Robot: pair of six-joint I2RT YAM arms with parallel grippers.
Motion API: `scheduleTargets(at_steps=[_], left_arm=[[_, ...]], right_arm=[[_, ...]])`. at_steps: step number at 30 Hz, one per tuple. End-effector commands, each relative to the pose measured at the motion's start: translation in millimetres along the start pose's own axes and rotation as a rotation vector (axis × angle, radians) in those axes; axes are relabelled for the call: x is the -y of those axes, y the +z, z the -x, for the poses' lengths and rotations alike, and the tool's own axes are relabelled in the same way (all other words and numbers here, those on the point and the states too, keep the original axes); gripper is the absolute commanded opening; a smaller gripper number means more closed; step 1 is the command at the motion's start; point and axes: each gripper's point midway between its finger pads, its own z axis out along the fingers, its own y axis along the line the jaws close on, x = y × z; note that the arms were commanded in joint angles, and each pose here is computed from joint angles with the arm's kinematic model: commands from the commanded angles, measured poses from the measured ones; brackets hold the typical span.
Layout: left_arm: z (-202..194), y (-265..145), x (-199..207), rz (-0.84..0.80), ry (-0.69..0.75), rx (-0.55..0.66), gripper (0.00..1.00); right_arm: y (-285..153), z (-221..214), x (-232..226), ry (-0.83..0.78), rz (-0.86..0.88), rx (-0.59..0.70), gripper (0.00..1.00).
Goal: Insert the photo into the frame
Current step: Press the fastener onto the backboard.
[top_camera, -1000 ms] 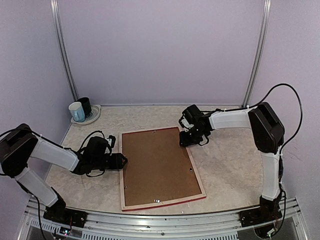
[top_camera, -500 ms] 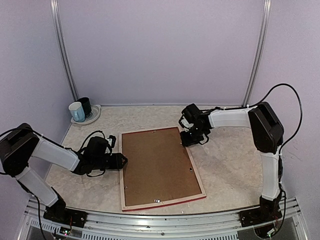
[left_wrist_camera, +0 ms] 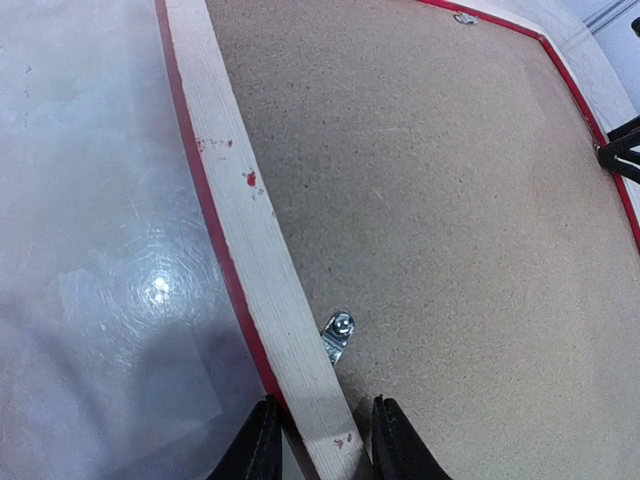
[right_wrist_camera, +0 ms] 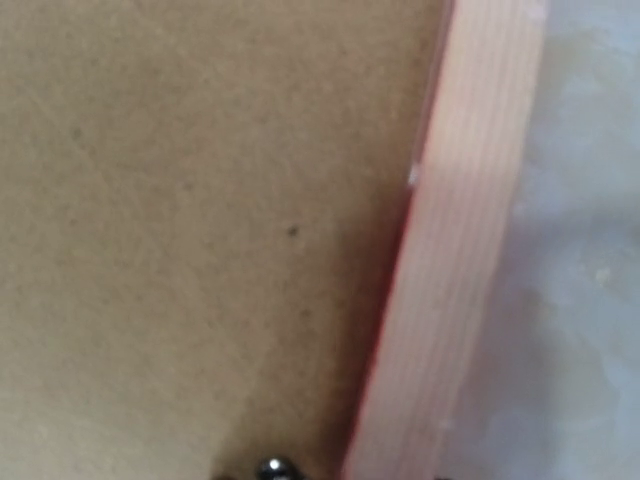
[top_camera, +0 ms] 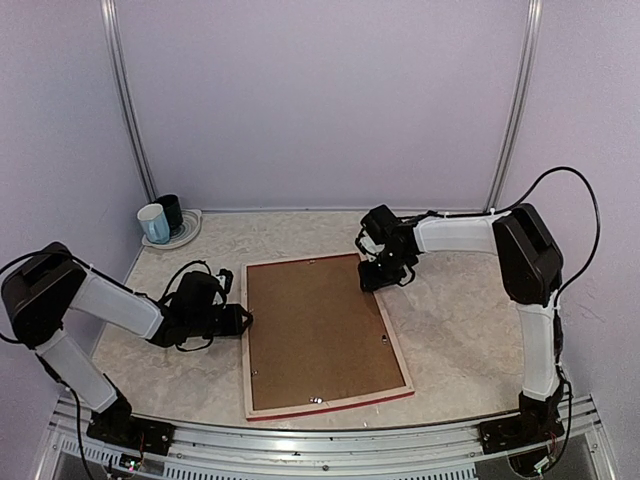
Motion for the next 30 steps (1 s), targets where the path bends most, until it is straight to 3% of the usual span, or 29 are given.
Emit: scheduleTargets(at_steps=[1,15,30], left_arm=[[-56,4,-15,0.03,0.018,-0.21,0.27],[-71,13,-1,-0.031,0.083,-0.29,0.26],[-81,17,6,-0.059,0.113,-0.327,0.26]], right_arm=[[6,-7,1,-0.055,-0.019,-0.058,0.42],[-16,-27,7,-0.163,-0.013,-0.125,0.4],[-14,-19,29,-0.163,-0.092,-0.117,0.38]])
